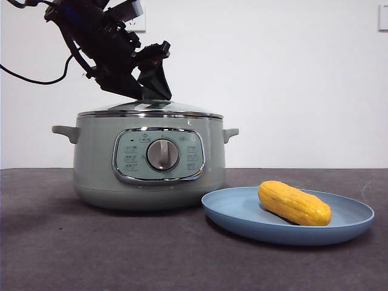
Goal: Take the corn out from the steamer,put the corn on the plate,close the lid
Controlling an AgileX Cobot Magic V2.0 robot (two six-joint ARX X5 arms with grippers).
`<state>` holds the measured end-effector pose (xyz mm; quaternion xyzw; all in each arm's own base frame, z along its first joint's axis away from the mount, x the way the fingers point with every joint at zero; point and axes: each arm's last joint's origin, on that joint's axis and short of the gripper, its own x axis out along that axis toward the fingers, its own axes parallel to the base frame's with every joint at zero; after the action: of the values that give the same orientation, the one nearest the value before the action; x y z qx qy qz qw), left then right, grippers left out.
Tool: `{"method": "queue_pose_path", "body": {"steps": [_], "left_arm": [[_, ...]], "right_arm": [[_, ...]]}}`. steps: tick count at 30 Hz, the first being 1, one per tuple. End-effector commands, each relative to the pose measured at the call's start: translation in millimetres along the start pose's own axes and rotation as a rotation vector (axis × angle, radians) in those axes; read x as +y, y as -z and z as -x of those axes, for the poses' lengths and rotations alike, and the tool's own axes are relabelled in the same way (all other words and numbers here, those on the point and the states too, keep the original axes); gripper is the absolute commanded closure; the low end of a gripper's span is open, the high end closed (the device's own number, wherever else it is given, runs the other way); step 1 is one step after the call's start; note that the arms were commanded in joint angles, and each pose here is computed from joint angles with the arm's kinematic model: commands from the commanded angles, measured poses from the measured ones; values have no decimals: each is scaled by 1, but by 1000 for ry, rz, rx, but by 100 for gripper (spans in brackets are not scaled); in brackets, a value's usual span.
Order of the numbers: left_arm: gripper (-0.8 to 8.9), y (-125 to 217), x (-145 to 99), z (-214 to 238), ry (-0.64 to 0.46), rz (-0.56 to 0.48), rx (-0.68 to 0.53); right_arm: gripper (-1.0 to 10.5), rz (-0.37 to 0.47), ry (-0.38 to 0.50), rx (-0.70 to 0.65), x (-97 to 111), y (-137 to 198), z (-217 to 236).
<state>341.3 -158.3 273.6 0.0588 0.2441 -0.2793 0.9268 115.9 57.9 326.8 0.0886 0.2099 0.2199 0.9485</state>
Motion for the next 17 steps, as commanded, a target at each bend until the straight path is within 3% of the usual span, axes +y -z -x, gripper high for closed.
{"method": "queue_pose_path", "body": {"steps": [1,9,17], "left_arm": [[255,10,-2,-7,15,4,53],[240,4,-2,2,-11,-1,33],[241,-15,-6,40,-15,-8,-28]], "right_arm": [[349,0,-3,2,0,1,-1],[349,-2,14,62,-2,7,0],[349,-1,17,77,-2,9,0]]}}
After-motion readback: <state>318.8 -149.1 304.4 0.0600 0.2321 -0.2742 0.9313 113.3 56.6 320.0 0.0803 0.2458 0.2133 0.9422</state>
